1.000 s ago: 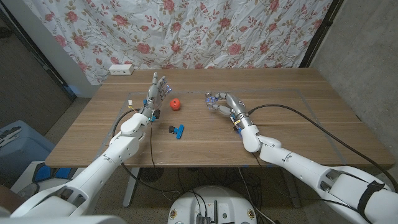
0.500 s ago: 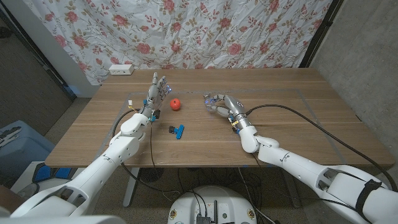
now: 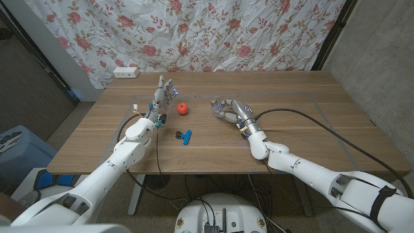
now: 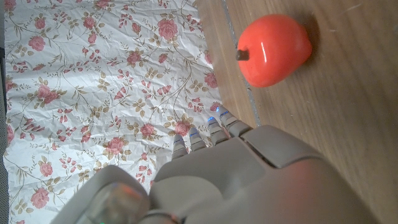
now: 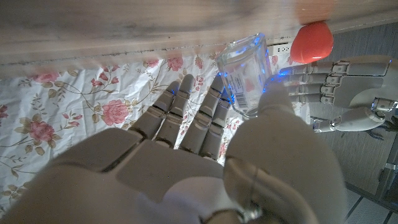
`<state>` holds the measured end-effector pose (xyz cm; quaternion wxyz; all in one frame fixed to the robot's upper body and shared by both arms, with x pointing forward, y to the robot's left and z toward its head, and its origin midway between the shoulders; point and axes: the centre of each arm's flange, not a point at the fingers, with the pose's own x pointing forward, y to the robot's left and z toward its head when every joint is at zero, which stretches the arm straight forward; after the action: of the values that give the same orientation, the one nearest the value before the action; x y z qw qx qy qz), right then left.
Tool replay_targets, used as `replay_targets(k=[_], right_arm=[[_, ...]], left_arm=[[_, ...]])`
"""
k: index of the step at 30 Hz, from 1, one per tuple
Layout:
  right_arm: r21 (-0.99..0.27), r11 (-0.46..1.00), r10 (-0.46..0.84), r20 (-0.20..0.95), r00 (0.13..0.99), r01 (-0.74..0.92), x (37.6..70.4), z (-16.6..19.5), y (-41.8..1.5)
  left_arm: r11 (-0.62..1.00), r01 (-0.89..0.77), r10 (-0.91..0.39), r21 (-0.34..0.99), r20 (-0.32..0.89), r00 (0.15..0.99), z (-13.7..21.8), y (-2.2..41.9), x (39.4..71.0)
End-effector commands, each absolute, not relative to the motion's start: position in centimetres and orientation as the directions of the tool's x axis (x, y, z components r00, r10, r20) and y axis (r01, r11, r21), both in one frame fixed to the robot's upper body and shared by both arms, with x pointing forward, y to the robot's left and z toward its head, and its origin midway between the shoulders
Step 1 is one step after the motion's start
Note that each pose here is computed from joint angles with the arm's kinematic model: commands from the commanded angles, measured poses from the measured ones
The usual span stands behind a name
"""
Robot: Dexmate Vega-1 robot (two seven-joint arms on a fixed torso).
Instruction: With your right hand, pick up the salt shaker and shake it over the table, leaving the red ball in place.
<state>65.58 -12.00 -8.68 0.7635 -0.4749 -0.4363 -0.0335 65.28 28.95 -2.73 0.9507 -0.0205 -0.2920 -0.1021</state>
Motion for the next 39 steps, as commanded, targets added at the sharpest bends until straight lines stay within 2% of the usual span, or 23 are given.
replay_targets(k=[1,39], right_arm=[[-0.721,0.506,0.381,0.68,0.627,0.474,65.7,-9.3,-12.1],[-0.754,0.461,0.361,0.64,0.678,0.467,66.1,-10.5,-13.3]], left_arm=[[0.978,0.205,-0.181,0.02,0.559,0.809,-2.7,29.0,65.3],[0.977,0.21,-0.187,0.023,0.559,0.808,-2.7,29.0,65.3]])
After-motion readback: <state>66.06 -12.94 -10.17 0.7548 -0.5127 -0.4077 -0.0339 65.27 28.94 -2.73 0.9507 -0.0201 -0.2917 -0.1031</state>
